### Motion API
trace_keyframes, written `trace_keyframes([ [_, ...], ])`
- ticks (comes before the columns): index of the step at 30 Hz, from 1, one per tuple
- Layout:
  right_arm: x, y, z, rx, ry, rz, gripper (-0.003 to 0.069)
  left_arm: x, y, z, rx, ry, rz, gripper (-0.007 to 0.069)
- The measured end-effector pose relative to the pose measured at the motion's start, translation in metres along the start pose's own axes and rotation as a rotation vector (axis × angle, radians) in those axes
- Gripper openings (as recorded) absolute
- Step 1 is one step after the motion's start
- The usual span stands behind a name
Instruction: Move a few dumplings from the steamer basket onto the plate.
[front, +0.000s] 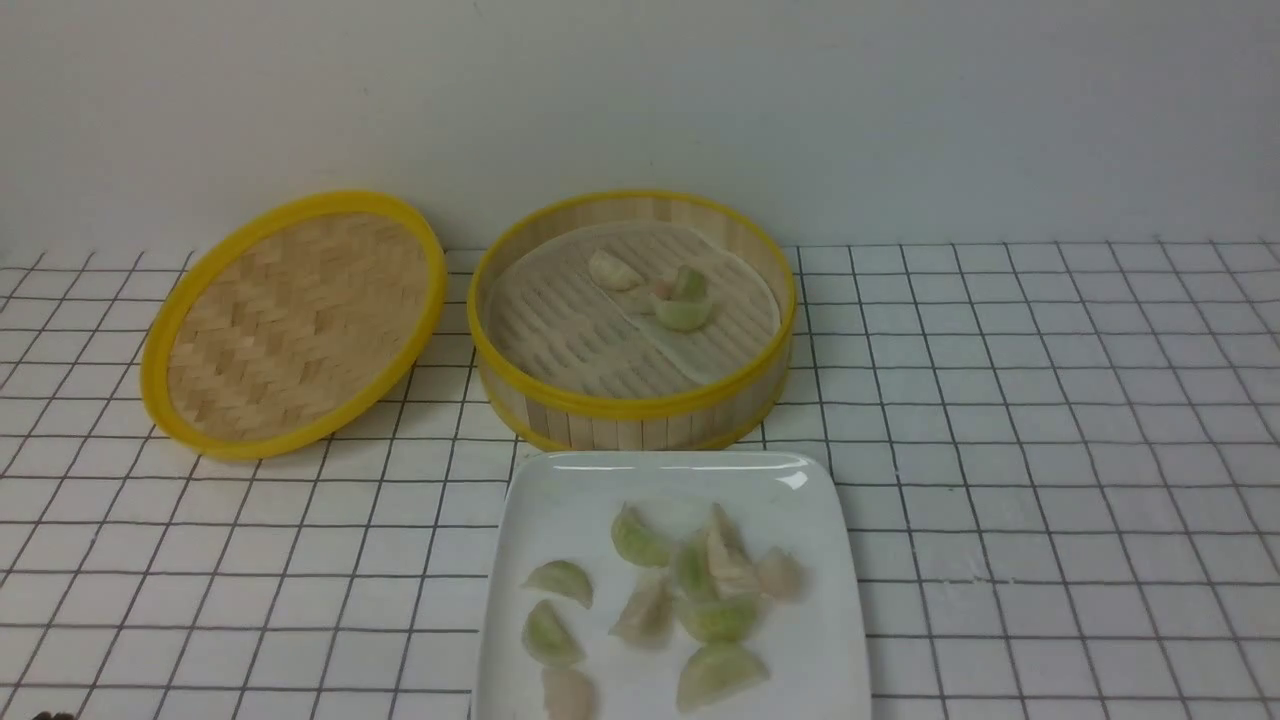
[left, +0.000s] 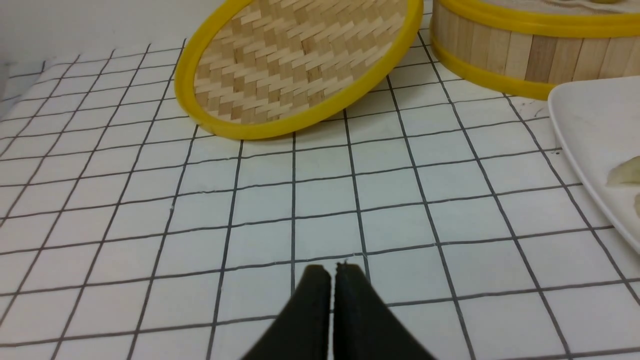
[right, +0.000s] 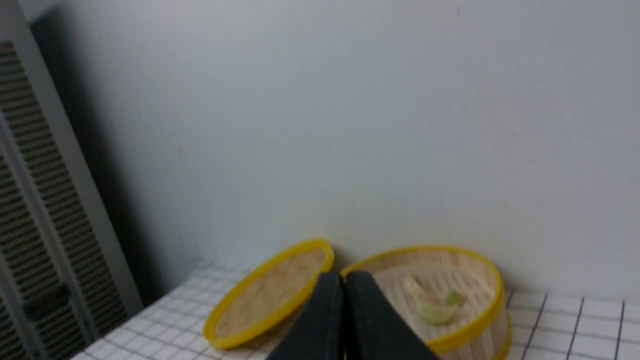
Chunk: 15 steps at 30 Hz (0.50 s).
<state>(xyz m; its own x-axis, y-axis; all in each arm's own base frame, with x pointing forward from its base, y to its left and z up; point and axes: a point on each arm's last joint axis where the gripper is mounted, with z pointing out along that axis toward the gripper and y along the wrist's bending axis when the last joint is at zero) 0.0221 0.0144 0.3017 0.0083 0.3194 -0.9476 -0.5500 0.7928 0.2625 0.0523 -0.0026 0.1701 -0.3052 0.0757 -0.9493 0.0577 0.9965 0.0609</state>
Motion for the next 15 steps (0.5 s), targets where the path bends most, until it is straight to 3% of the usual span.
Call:
trace_keyframes([
  [15,0.017,-0.007,0.007,0.034,0.055,-0.112,-0.0015,0.0,0.0,0.0,0.0,-0.003,-0.003,-0.0006],
])
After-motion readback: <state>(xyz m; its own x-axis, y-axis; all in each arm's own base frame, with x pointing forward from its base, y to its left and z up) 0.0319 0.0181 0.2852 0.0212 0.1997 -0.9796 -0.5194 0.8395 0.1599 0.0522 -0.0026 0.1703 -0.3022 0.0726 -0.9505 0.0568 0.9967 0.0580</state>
